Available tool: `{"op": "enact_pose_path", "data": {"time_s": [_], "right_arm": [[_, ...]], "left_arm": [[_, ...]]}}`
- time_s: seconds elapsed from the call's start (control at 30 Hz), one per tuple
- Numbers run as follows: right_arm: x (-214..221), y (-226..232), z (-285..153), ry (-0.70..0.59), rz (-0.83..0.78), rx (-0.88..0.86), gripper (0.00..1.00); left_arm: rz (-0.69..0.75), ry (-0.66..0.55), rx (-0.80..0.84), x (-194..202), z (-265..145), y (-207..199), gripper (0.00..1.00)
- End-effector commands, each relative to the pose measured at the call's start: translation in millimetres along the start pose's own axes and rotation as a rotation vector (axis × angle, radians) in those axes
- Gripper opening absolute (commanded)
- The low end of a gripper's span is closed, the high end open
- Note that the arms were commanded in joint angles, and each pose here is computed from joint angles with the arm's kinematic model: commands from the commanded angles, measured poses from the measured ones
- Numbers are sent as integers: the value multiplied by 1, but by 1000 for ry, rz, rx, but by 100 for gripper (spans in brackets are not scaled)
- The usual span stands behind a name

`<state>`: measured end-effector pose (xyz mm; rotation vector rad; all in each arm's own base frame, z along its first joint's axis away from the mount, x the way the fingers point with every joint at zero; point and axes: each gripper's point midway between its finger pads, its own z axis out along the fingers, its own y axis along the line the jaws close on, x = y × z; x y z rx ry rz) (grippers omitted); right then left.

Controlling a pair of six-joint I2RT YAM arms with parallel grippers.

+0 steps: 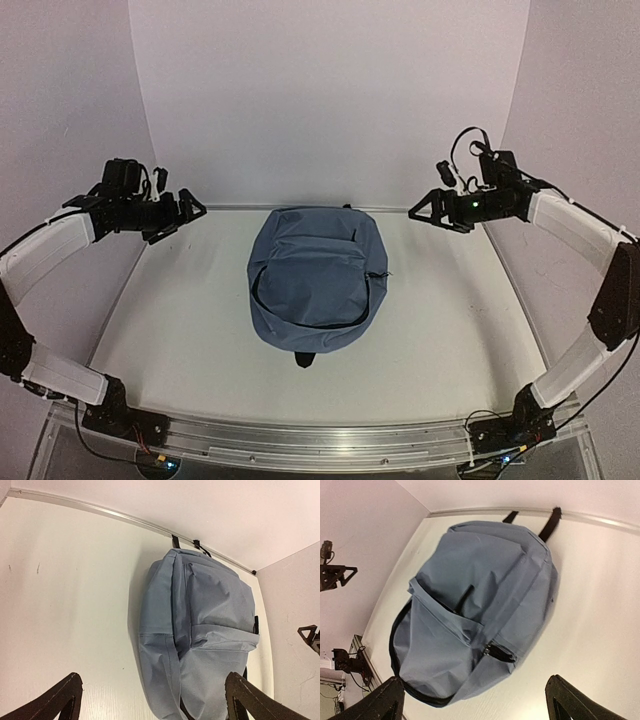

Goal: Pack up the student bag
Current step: Reset both arms

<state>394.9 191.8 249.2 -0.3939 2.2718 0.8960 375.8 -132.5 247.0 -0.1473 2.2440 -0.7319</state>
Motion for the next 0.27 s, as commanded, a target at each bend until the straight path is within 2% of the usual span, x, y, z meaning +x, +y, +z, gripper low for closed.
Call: {"op": "enact_pose_path", "data": {"time_s": [0.0,0.23], "right_arm": [[30,-27,-4,53,23,75,98],[36,-23,-8,53,31,64,98]], "left_arm": [[-26,52,-42,26,-3,19,100],[-56,75,-93,36,2,33,100]]}}
